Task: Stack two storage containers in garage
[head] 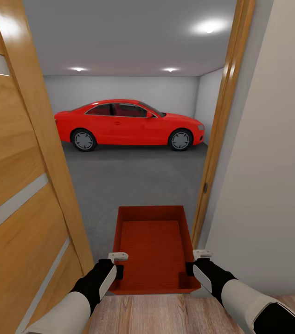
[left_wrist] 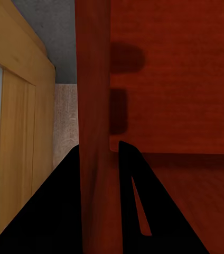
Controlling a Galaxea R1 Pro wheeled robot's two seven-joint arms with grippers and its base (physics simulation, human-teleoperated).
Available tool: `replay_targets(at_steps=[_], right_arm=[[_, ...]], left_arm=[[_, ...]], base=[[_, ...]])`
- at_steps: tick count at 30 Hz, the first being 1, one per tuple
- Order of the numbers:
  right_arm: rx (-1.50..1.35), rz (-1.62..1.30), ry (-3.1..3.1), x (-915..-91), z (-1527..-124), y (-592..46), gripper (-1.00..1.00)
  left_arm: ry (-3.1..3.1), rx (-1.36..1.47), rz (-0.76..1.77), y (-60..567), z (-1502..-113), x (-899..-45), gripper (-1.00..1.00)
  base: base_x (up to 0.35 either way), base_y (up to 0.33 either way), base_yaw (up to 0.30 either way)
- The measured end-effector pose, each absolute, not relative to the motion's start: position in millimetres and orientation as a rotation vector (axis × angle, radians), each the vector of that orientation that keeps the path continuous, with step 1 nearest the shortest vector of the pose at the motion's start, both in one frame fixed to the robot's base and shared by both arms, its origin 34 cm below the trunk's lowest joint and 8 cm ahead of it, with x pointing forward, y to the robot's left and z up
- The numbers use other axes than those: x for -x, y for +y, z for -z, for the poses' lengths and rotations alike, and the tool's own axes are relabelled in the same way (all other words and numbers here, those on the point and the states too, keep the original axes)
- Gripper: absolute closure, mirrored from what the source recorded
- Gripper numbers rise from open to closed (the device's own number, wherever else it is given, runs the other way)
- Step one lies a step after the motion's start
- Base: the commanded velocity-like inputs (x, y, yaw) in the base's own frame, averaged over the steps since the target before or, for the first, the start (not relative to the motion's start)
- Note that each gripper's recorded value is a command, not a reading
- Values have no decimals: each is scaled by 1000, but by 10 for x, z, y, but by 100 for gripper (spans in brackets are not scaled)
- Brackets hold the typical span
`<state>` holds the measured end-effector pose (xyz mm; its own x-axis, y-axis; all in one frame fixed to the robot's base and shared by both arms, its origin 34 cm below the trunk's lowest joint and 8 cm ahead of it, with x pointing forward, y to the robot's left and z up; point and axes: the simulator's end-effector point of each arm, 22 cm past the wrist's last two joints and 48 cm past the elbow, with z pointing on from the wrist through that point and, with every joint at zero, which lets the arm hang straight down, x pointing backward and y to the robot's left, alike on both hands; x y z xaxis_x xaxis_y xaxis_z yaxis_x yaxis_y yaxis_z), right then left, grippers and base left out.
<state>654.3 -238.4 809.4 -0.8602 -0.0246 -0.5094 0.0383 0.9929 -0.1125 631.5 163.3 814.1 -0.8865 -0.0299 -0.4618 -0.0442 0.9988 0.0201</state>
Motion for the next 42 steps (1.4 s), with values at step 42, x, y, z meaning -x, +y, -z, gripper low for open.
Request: replay_targets(at_steps=[42], right_arm=[[-9, 161, 2601, -6540, -8098, -2385, 100]], left_arm=[[2661, 53, -40, 1632, -8143, -6310, 100]], base=[[284, 0, 0]])
